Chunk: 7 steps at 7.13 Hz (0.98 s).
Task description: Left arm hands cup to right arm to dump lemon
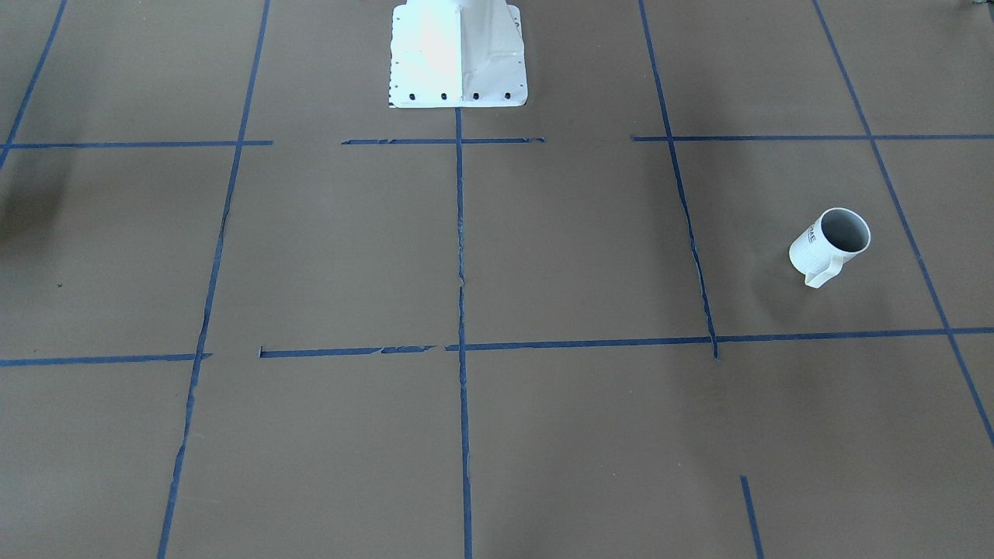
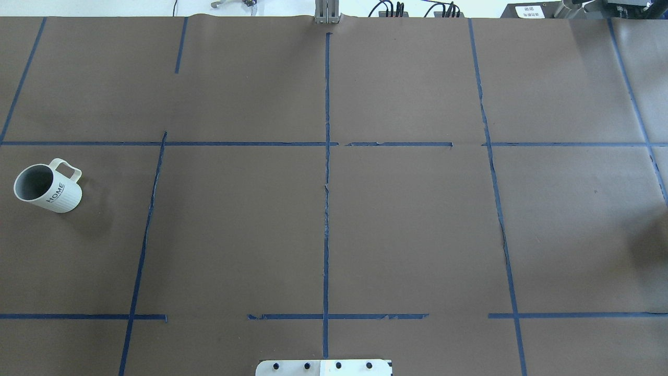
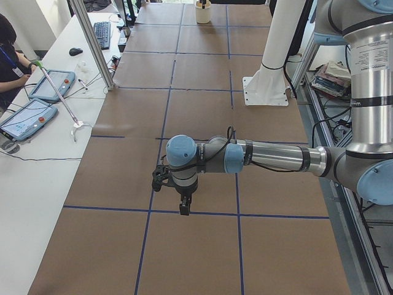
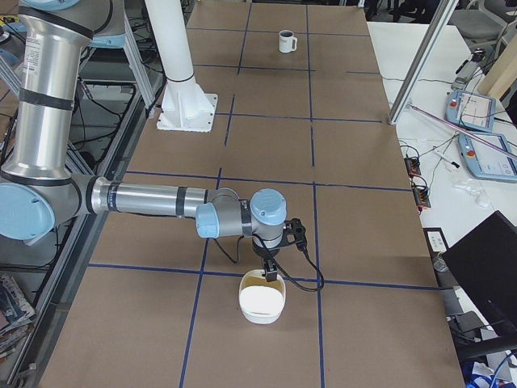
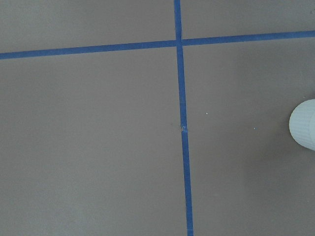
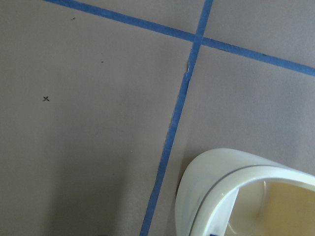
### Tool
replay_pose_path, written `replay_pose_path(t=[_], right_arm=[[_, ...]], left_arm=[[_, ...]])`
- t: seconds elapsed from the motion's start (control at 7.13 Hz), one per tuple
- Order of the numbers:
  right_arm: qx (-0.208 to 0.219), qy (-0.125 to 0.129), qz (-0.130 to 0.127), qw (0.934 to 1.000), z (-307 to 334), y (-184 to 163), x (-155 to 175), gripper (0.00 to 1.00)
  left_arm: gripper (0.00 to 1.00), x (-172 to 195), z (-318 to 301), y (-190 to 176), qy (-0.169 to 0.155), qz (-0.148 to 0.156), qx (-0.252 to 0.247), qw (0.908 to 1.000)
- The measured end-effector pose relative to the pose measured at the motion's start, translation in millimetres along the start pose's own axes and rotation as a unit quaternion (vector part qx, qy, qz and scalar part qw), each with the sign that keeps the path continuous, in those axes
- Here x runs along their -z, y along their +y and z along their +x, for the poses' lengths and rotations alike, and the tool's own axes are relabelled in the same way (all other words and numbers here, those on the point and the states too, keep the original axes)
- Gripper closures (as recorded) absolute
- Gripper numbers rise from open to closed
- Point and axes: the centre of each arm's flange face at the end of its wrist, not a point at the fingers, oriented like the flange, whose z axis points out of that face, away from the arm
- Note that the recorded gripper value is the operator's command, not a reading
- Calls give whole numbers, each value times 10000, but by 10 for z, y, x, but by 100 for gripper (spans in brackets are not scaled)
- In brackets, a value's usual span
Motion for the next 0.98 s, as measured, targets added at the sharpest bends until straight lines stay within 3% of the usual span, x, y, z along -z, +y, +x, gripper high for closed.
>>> replay_pose_path(t=[0.14,0.28,0.42,0.56,0.7,0.98], right_arm=[[35,2,50,10000,-30,-49,38,0],[86,-14,359,9993,-198,-207,233,0],[176,-70,876,9960,-495,-420,573,0],[218,-112,1118,9934,-642,-502,738,0],[229,-130,1204,9924,-696,-526,799,0],[226,-132,1233,9920,-711,-525,815,0]], left_arm=[[0,31,36,-40,-11,95,-89,9999],[0,109,182,-221,-36,428,-390,9983],[0,216,441,-490,-40,932,-841,9921],[0,269,580,-612,-22,1177,-1061,9874],[0,288,632,-656,-12,1268,-1129,9855],[0,234,707,-670,78,1282,-729,9890]])
